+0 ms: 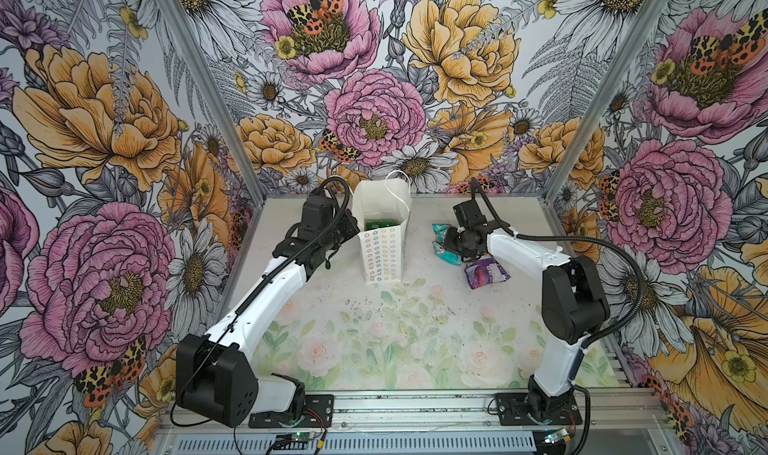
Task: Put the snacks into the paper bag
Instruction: 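Lift the teal packet up toward the bag mouth with the right gripper, then lower the teal packet into the bag held by the left gripper, then push the teal packet down inside the bag with the right gripper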
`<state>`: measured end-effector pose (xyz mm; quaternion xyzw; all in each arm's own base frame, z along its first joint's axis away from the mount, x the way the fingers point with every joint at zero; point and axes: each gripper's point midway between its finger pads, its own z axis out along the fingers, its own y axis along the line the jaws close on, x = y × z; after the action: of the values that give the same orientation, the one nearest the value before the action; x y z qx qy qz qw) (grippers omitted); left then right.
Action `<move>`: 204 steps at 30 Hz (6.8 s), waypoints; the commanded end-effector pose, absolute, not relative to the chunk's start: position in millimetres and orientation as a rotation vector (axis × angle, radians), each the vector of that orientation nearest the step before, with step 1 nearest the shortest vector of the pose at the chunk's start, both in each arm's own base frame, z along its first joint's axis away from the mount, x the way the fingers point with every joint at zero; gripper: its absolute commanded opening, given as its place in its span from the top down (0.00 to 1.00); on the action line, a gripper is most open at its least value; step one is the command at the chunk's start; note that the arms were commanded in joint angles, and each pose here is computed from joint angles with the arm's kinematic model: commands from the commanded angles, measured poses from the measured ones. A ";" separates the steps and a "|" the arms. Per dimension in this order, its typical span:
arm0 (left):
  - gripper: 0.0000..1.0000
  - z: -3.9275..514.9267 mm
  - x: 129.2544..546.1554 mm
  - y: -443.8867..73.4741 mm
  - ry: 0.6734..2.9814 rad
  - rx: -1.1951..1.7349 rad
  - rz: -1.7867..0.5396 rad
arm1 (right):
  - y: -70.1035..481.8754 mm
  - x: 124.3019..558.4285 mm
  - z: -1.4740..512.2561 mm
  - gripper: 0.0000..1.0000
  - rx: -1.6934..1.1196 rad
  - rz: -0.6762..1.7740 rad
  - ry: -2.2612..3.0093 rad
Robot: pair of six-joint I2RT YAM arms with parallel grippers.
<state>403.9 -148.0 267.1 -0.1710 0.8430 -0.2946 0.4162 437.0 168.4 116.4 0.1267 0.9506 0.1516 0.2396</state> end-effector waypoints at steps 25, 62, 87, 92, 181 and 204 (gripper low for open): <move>1.00 272.3 399.3 -152.5 2.121 -0.413 -0.760 | 285.7 395.9 432.0 0.98 -0.290 0.662 1.754; 1.00 271.9 394.1 -150.8 2.115 -0.409 -0.763 | 404.4 439.3 395.9 1.00 -0.381 0.496 1.804; 1.00 274.1 394.8 -151.6 2.111 -0.411 -0.768 | 372.7 434.0 335.7 1.00 -0.354 0.296 2.006; 1.00 274.2 395.5 -150.6 2.110 -0.416 -0.767 | 372.8 431.1 328.4 1.00 -0.351 0.303 2.031; 1.00 273.9 394.1 -155.8 2.112 -0.406 -0.770 | 379.4 403.8 306.1 0.90 -0.215 0.281 2.195; 1.00 273.9 394.7 -157.2 2.114 -0.406 -0.772 | 376.3 403.7 304.6 0.81 -0.212 0.260 2.200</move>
<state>398.4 -153.0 269.9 -0.1641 0.8428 -0.2991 0.4162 403.5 374.4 292.5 -0.0940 0.8937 0.1013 0.4269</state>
